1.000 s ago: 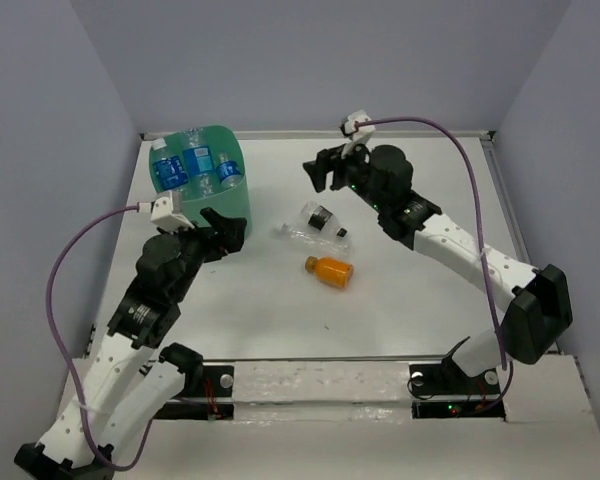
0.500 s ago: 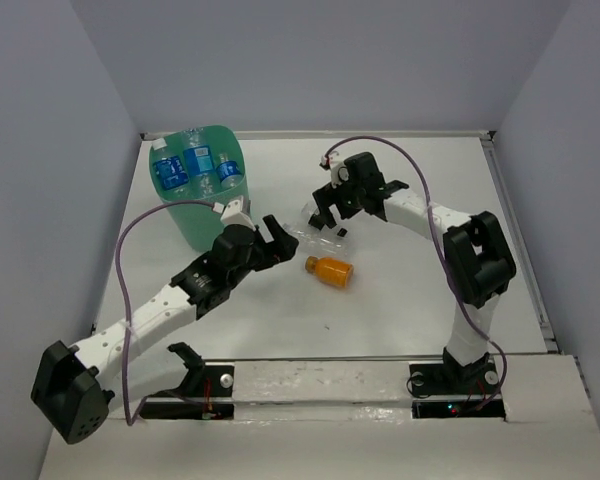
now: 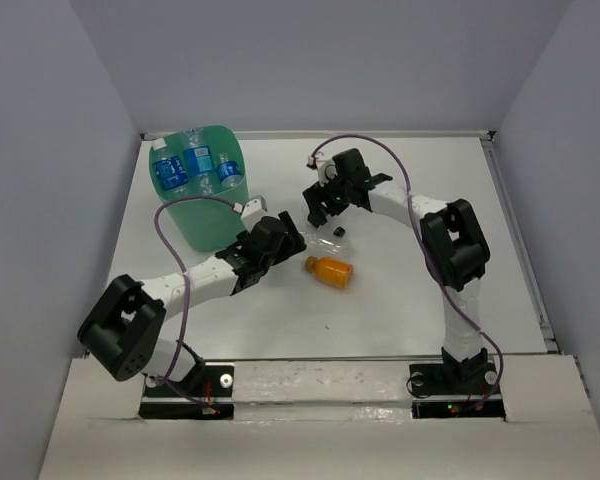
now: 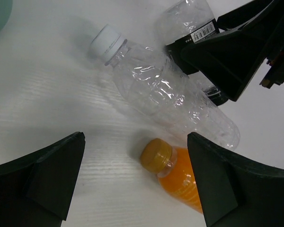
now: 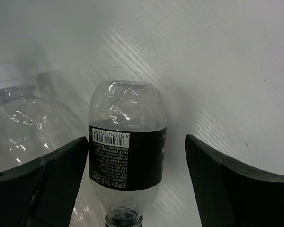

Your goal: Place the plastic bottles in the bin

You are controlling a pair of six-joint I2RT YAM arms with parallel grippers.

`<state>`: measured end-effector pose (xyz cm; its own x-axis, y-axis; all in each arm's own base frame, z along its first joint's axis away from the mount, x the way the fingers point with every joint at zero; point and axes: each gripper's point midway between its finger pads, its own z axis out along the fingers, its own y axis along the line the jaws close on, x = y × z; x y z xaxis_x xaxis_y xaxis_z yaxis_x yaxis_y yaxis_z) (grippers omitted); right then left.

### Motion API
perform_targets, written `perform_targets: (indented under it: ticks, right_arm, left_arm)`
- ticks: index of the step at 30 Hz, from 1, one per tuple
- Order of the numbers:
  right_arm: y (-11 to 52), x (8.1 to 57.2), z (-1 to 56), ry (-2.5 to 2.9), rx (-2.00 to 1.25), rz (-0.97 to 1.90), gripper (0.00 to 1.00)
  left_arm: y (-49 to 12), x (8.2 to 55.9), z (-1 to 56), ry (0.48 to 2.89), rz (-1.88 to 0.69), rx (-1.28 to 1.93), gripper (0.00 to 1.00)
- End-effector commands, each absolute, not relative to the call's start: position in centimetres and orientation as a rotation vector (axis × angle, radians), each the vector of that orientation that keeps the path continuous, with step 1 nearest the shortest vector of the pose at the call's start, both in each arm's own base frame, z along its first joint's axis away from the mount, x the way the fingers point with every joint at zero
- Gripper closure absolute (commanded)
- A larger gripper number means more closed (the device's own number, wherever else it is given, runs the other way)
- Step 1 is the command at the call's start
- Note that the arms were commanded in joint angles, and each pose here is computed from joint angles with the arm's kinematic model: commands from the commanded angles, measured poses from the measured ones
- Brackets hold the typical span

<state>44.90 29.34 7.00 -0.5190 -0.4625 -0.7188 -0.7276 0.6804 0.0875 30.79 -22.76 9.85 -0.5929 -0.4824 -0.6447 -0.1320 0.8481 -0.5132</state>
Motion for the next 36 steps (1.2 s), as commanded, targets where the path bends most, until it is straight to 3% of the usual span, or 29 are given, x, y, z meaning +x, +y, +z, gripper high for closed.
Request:
perform_targets:
  ticks: [1,8,13,19,32,34,36]
  right_arm:
    - [30.3,45.9,7.9,2.170,-0.934,0.535,0.16]
    - [29.1,47.4,9.3,2.154,-0.882,0.477,0.46]
    - [27.5,48.4,11.4,2.128,-0.799,0.392,0.53]
    - [25.9,47.8,16.9,2.028,-0.704,0.362,0.54]
    - [23.4,44.9,22.6,1.926,-0.596,0.354,0.55]
    - [23.3,44.3,23.8,1.901,-0.586,0.369,0.55]
    - [23.4,43.8,24.5,1.885,-0.580,0.392,0.55]
  left_arm:
    - [-24.2,33.7,11.0,2.096,-0.544,-0.510,0.01]
    - [-25.1,35.6,11.5,2.034,-0.553,-0.527,0.01]
    - [-25.5,36.8,10.4,2.029,-0.532,-0.539,0.01]
    - [-26.2,38.0,9.5,2.016,-0.534,-0.555,0.01]
    - [-26.8,40.0,6.5,2.036,-0.483,-0.622,0.01]
    - [-26.6,39.9,5.9,2.035,-0.464,-0.636,0.03]
    - [-26.5,39.7,5.6,2.024,-0.460,-0.659,0.13]
